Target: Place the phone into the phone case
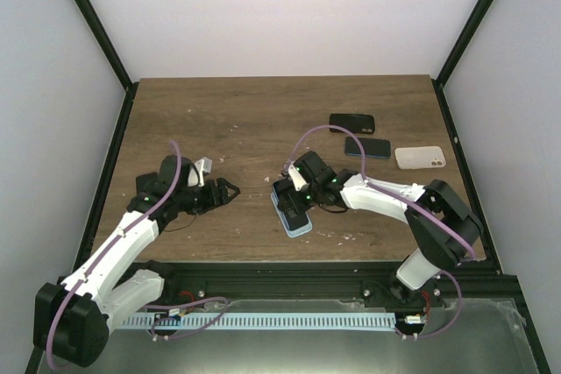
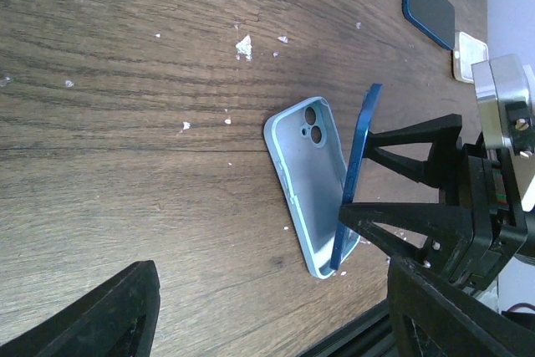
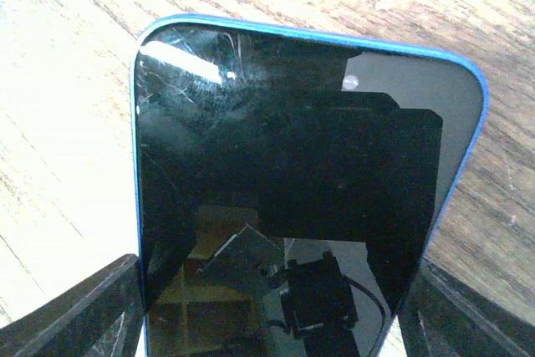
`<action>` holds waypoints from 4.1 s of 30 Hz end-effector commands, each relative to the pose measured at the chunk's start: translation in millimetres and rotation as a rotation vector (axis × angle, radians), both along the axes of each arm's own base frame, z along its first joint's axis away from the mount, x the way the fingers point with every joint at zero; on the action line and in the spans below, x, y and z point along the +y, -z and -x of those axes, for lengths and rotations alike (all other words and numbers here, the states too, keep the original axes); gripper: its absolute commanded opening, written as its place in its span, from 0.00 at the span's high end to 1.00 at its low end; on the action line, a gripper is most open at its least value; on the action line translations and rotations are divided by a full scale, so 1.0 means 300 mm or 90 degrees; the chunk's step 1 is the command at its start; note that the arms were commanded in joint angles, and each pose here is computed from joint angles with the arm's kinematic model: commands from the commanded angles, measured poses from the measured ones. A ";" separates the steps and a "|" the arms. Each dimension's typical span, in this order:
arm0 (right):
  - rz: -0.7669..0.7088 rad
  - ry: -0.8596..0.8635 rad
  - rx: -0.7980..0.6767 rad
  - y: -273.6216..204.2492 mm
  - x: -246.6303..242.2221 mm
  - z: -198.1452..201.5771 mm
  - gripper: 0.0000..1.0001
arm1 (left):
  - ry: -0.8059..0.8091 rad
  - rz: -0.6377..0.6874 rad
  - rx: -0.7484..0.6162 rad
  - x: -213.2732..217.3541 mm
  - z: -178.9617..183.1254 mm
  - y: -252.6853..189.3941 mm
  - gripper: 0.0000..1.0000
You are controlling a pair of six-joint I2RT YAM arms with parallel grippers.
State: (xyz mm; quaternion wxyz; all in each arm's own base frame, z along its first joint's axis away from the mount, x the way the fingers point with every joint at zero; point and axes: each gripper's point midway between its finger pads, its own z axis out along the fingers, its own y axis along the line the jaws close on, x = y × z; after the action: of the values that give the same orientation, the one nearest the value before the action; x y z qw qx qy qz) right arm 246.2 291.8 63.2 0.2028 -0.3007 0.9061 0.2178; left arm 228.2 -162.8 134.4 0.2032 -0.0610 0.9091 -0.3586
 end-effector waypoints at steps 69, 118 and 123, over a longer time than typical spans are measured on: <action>0.050 0.076 0.032 0.006 0.000 0.036 0.17 | -0.001 0.003 -0.008 -0.001 0.001 -0.021 0.28; -0.157 0.152 0.209 0.042 0.104 0.195 0.45 | 0.052 0.070 0.099 -0.140 0.036 0.105 0.57; -0.166 0.191 0.211 0.067 0.079 0.191 0.51 | 0.069 0.090 0.127 -0.197 0.078 0.153 0.61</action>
State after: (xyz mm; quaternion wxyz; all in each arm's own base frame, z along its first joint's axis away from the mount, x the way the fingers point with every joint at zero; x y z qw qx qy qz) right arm 184.8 309.9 34.1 0.0977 -0.1189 0.9334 0.3241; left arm 209.3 -205.5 90.8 0.0972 -0.0636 0.9097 -0.3987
